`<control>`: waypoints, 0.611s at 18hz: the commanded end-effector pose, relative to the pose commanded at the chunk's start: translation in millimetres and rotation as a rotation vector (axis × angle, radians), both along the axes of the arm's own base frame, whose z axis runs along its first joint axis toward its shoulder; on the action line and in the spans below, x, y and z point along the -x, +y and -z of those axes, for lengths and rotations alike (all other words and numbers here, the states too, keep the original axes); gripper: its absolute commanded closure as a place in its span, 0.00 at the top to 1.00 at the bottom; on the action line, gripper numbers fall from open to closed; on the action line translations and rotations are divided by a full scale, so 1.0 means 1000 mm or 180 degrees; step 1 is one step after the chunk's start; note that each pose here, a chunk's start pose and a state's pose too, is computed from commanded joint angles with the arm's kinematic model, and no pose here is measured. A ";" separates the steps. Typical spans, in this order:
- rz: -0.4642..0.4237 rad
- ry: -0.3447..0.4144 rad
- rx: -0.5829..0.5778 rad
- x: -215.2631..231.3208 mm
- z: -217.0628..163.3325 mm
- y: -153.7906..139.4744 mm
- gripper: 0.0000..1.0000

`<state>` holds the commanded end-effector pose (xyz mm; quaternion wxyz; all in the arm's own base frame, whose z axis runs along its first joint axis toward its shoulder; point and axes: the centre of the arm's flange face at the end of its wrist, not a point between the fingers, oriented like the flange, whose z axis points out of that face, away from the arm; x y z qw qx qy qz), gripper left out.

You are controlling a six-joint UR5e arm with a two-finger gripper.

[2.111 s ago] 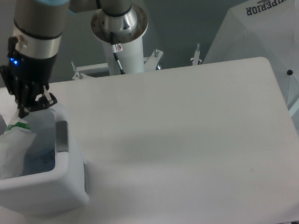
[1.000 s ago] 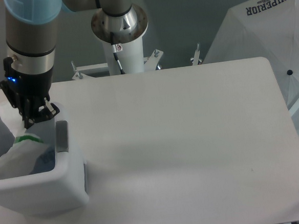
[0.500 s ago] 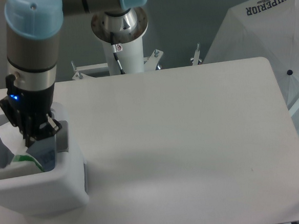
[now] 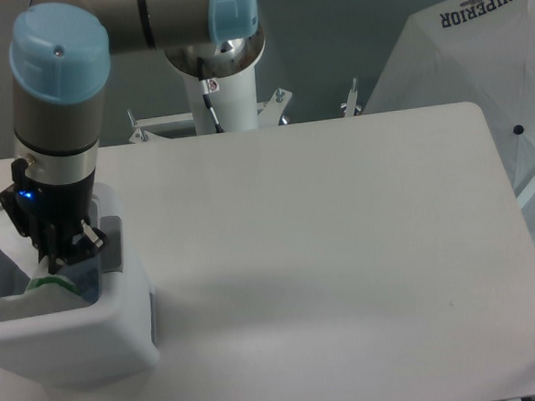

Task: Place the trash in the trash can
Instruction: 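Open the gripper to release the bag and lift away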

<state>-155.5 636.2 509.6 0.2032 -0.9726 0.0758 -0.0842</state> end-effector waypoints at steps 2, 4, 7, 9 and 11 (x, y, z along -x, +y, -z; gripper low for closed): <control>-0.0022 0.0042 -0.0086 -0.001 -0.013 -0.005 1.00; -0.0075 0.0046 -0.0128 -0.002 -0.023 -0.011 1.00; -0.0260 0.0050 -0.0180 0.013 -0.038 -0.026 1.00; -0.0452 0.0098 -0.0292 0.042 -0.052 -0.044 1.00; -0.0719 0.0125 -0.0418 0.064 -0.062 -0.054 1.00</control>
